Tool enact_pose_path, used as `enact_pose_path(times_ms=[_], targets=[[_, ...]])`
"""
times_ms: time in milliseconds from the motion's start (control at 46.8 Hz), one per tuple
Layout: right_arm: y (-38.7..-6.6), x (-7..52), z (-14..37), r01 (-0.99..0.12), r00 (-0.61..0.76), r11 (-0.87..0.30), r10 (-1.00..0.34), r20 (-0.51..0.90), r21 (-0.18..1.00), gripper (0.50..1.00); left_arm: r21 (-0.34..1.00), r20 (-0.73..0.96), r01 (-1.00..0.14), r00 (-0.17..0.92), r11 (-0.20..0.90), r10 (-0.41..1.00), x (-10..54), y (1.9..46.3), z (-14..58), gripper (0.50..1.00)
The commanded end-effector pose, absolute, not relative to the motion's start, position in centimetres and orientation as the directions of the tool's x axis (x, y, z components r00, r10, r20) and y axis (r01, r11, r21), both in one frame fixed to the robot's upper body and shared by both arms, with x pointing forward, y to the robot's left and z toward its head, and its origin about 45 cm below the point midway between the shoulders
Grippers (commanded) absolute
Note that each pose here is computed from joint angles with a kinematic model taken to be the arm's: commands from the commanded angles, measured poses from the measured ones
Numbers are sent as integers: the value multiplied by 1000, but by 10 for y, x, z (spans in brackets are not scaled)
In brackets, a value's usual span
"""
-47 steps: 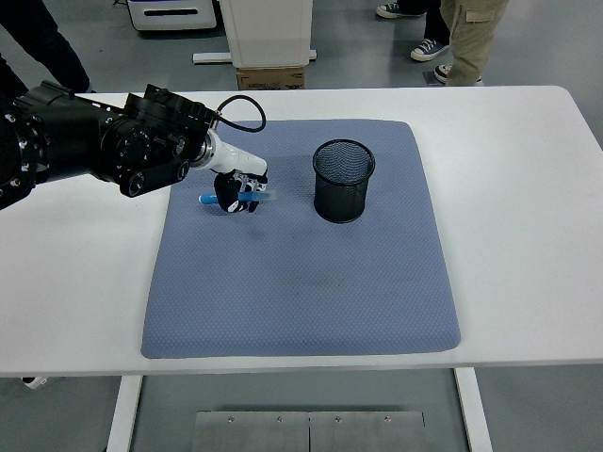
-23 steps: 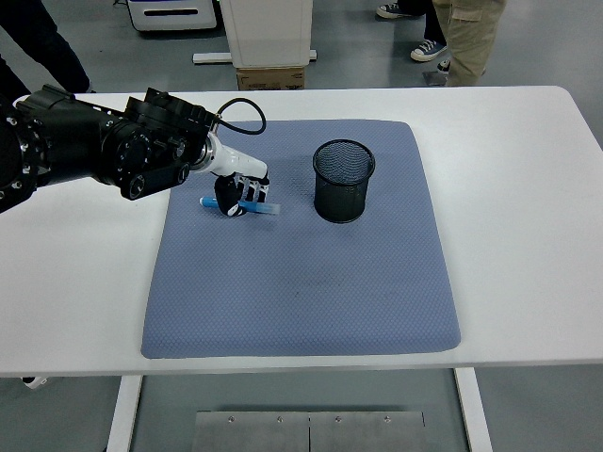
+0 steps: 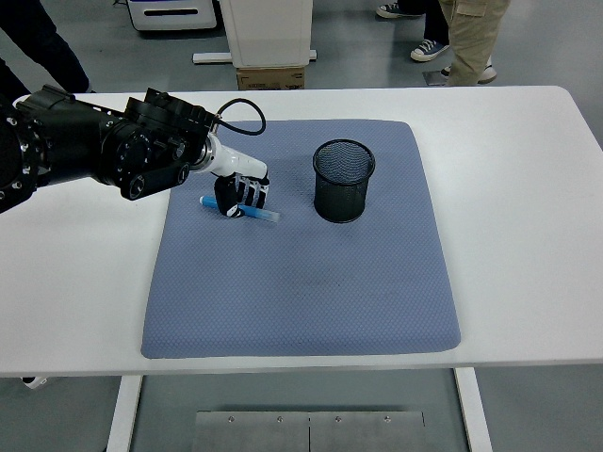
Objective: Left hand places marker in pen holder
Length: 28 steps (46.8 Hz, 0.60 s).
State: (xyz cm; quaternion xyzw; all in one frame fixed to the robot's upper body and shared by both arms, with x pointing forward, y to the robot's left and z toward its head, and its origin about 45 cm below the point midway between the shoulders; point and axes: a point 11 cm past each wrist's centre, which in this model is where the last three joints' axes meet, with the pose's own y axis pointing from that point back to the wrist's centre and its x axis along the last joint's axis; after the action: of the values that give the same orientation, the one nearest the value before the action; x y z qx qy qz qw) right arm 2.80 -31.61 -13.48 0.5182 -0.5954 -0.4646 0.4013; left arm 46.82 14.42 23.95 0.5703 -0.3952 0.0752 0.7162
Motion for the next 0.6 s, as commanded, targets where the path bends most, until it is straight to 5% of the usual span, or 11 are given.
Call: enact_pose_path(times_ms=[0,577], targets=[[-316,28,-135,-244,-141,30,-990,-4,969,1000,759,650,-558,672,336,-353,468,144,239,514],[-316,28,-135,-244,-141,32,-990,-3,969,1000,756,654,-559,669,340,-354,469,143,243,500]])
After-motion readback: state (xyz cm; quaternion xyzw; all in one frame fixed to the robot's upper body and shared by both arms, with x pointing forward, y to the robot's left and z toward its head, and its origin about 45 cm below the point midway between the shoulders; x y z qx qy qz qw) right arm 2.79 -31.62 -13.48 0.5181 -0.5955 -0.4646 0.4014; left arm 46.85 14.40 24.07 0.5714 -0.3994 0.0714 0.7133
